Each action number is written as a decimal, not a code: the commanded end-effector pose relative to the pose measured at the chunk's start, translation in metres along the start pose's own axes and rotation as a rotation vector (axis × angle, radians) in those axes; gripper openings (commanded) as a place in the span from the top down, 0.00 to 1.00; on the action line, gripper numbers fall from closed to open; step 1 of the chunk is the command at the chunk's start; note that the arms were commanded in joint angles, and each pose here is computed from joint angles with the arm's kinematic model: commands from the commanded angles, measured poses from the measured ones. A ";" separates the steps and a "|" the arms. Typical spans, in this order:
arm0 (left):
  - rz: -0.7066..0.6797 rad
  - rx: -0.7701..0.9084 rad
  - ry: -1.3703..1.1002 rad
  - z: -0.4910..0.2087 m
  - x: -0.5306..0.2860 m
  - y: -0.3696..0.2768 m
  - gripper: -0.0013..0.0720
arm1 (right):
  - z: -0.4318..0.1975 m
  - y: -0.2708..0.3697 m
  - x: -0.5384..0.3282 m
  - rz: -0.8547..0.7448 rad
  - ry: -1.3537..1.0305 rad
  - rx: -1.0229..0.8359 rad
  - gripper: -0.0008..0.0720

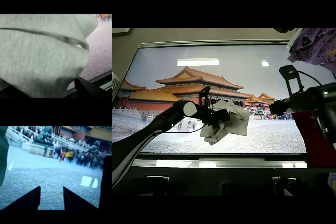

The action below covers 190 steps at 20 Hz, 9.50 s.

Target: Fold the clothes and pants, and hang the long-sleeved shirts on hangers.

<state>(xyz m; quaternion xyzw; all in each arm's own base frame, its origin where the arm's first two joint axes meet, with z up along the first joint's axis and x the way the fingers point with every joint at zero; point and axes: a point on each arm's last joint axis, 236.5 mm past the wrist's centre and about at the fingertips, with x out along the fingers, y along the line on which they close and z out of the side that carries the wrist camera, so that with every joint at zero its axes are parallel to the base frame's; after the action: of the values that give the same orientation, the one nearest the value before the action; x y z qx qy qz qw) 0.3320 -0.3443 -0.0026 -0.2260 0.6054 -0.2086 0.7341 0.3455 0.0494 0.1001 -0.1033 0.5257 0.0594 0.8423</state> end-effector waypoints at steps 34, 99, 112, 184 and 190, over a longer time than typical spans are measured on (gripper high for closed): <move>-0.198 -0.257 -0.148 0.044 -0.041 0.184 0.06 | -0.086 0.137 0.132 0.584 0.240 0.545 0.95; 0.247 0.003 -0.747 0.257 -0.280 0.233 0.96 | 0.190 -0.005 0.087 0.154 -0.163 0.424 0.95; 0.178 -0.400 -0.401 0.142 -0.276 0.243 0.05 | 0.158 0.008 0.109 0.170 -0.009 0.400 0.95; 0.305 0.055 -0.618 0.201 -0.345 0.162 0.96 | 0.171 -0.053 -0.025 -0.016 -0.257 0.472 0.94; 0.279 -0.121 -0.432 0.254 -0.182 0.272 0.96 | 0.168 -0.007 0.188 0.095 -0.046 0.496 0.94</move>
<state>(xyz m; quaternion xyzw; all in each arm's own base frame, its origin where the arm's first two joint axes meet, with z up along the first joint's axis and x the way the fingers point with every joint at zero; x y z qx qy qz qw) 0.5291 0.0076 0.1039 -0.1953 0.4400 -0.0192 0.8763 0.5507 0.0580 0.0884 0.1037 0.4732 -0.0481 0.8735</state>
